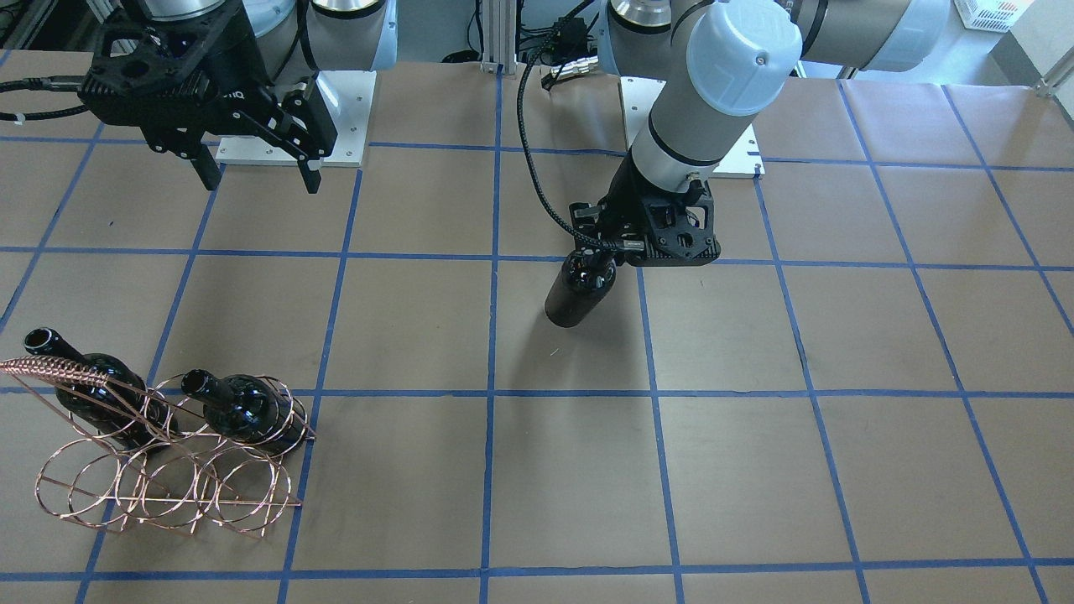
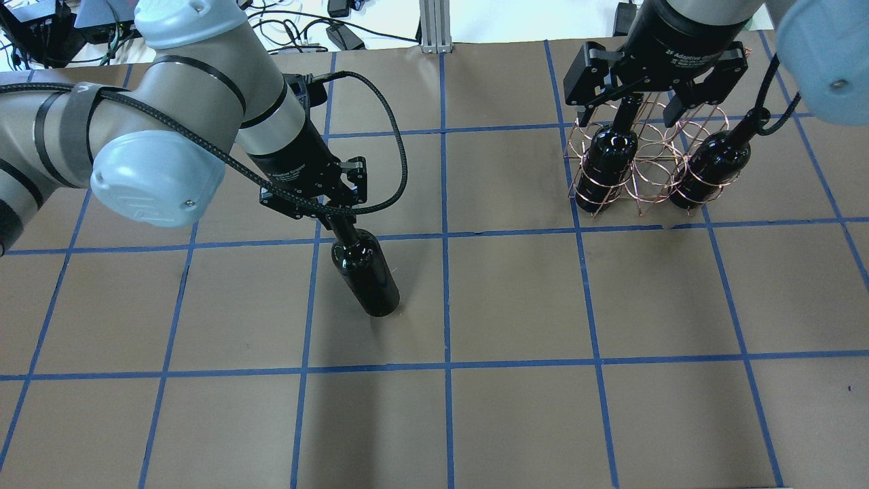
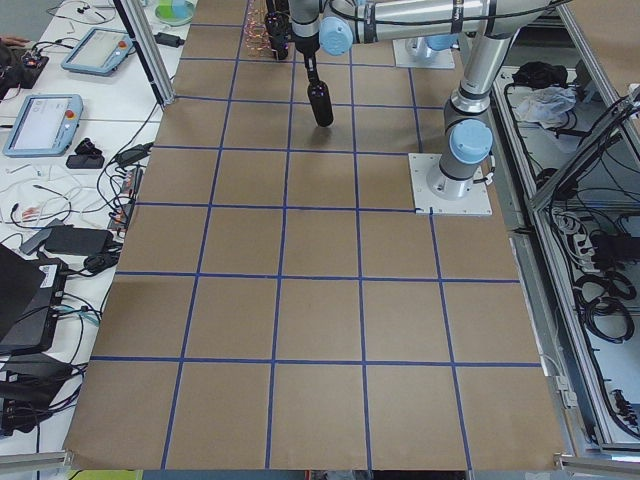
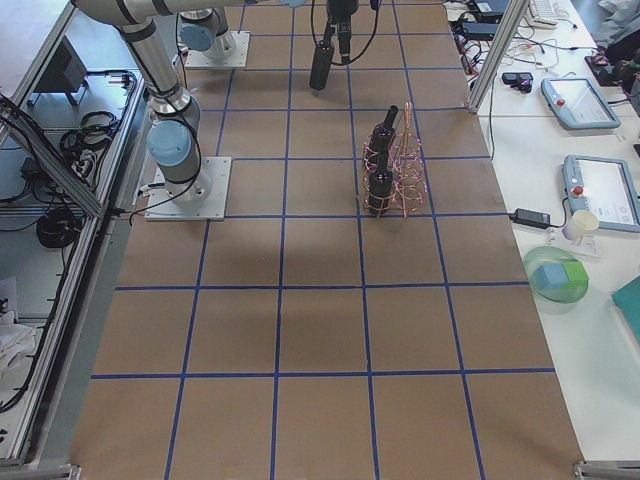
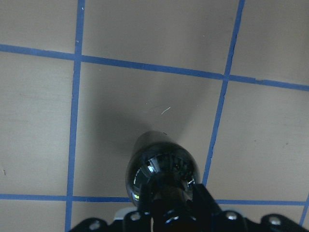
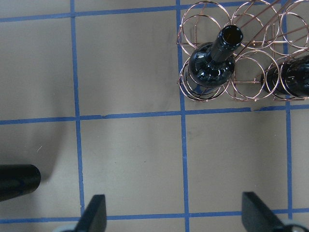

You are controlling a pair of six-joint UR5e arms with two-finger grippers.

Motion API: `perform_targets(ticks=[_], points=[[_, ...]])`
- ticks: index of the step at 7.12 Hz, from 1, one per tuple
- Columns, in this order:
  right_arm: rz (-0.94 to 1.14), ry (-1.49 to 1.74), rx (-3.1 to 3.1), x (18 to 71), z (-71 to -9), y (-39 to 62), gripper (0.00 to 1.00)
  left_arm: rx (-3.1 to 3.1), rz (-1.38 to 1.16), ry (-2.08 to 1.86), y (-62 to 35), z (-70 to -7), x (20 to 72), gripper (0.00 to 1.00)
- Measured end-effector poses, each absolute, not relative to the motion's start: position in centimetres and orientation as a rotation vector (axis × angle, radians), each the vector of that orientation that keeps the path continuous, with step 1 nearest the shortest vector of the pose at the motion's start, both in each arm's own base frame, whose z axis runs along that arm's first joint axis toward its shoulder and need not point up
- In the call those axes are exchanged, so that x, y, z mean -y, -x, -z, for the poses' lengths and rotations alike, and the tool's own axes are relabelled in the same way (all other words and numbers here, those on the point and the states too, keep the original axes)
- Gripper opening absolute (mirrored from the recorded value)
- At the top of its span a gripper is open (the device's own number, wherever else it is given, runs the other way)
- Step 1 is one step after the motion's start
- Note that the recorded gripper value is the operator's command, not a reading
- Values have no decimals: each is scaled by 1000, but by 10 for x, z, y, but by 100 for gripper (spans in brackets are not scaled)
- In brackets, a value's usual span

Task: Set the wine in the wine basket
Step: 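Set the bottle upright on the table and open the left gripper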

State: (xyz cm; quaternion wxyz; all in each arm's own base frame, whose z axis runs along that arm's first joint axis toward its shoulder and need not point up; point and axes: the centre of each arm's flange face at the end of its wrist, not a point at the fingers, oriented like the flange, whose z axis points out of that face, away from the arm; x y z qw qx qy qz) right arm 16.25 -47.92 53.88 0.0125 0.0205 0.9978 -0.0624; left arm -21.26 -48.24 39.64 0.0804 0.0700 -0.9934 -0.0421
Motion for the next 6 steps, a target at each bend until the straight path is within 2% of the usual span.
perform_targets(ticks=[2,3,4,6], points=[[193,-63,-3110,479,-539,-163,100,2974,168,-212,212,-385,480,0],[193,-63,-3111,479,-539,-162,100,2975,180,-216,212,-381,478,10],[190,-63,-3113,479,-538,-162,100,2975,189,-221,212,-382,476,99],[176,-69,-3117,479,-536,-161,100,2977,234,-232,211,-385,471,100]])
